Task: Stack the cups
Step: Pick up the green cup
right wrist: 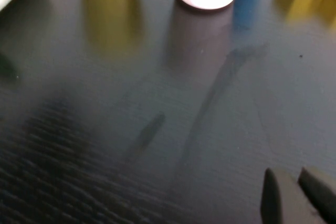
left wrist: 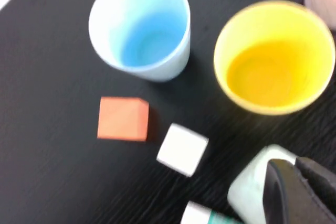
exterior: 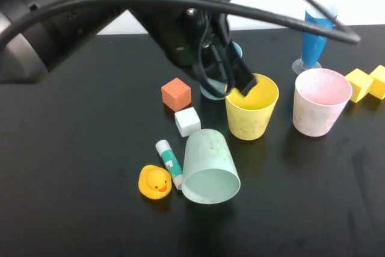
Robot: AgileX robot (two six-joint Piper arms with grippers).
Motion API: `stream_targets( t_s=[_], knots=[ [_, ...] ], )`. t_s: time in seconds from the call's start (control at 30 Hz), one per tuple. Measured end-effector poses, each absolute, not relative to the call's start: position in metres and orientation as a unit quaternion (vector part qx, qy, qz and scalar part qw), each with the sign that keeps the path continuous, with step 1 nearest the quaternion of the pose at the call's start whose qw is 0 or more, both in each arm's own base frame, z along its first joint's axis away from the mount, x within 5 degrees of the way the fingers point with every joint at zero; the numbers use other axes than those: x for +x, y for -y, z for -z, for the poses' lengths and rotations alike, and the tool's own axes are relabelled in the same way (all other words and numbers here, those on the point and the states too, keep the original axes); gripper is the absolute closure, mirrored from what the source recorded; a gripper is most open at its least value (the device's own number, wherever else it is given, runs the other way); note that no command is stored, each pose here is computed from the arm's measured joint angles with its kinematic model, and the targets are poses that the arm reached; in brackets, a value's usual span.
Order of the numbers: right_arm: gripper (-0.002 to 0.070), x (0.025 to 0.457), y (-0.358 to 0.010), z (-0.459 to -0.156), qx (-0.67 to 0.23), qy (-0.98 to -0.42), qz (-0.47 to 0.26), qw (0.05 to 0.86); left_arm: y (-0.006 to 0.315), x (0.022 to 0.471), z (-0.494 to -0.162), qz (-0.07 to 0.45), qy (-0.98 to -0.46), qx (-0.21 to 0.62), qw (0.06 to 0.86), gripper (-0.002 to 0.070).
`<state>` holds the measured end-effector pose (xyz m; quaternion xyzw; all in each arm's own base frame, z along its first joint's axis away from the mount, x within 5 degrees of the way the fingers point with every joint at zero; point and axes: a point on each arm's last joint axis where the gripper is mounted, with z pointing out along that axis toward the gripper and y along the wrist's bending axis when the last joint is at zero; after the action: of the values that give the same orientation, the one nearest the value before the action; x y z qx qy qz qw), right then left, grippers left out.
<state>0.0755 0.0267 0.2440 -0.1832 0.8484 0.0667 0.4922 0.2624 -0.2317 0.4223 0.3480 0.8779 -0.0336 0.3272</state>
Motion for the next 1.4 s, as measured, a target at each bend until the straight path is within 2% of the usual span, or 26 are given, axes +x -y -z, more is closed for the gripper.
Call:
stream_targets(
  t_s=[0.13, 0.33, 0.43, 0.53, 0.6, 0.67, 0.77, 0.87, 0.97, 1.2, 1.3, 1.4],
  knots=[
    [0.0613, 0.076, -0.027, -0.244, -0.183, -0.848, -0.067, 0.492, 0.23, 0.258, -0.418, 0.024, -0.864, 0.408, 0.292, 0.0659],
    [0.0613, 0.076, -0.026, -0.244, -0.185, -0.849, -0.064, 0.492, 0.239, 0.231, -0.41, 0.101, -0.825, 0.496, 0.25, 0.0508],
    [0.0613, 0.075, -0.026, -0.244, -0.185, -0.849, -0.065, 0.491, 0.234, 0.208, -0.403, 0.077, -0.812, 0.527, 0.239, 0.0476],
    [0.0613, 0.075, -0.027, -0.243, -0.186, -0.85, -0.066, 0.489, 0.226, 0.183, -0.389, 0.006, -0.791, 0.566, 0.232, 0.0487],
    [0.0613, 0.075, -0.027, -0.243, -0.186, -0.85, -0.066, 0.489, 0.221, 0.17, -0.367, -0.044, -0.773, 0.589, 0.231, 0.0515],
    [0.0613, 0.075, -0.027, -0.243, -0.186, -0.85, -0.066, 0.489, 0.221, 0.161, -0.352, -0.069, -0.755, 0.599, 0.258, 0.0551],
    [0.0613, 0.075, -0.027, -0.243, -0.186, -0.85, -0.066, 0.489, 0.22, 0.155, -0.334, -0.104, -0.743, 0.58, 0.317, 0.0615],
    [0.0613, 0.075, -0.027, -0.243, -0.186, -0.85, -0.066, 0.489, 0.214, 0.156, -0.324, -0.14, -0.753, 0.54, 0.35, 0.0656],
    [0.0613, 0.075, -0.027, -0.243, -0.186, -0.85, -0.066, 0.489, 0.212, 0.161, -0.322, -0.164, -0.754, 0.513, 0.376, 0.0669],
    [0.0613, 0.075, -0.027, -0.243, -0.186, -0.85, -0.065, 0.488, 0.218, 0.162, -0.326, -0.145, -0.738, 0.515, 0.411, 0.0663],
    [0.0613, 0.075, -0.027, -0.243, -0.186, -0.85, -0.065, 0.488, 0.219, 0.161, -0.325, -0.133, -0.743, 0.514, 0.409, 0.0581],
    [0.0613, 0.075, -0.027, -0.243, -0.186, -0.85, -0.065, 0.488, 0.219, 0.156, -0.319, -0.105, -0.766, 0.51, 0.377, 0.0368]
  ],
)
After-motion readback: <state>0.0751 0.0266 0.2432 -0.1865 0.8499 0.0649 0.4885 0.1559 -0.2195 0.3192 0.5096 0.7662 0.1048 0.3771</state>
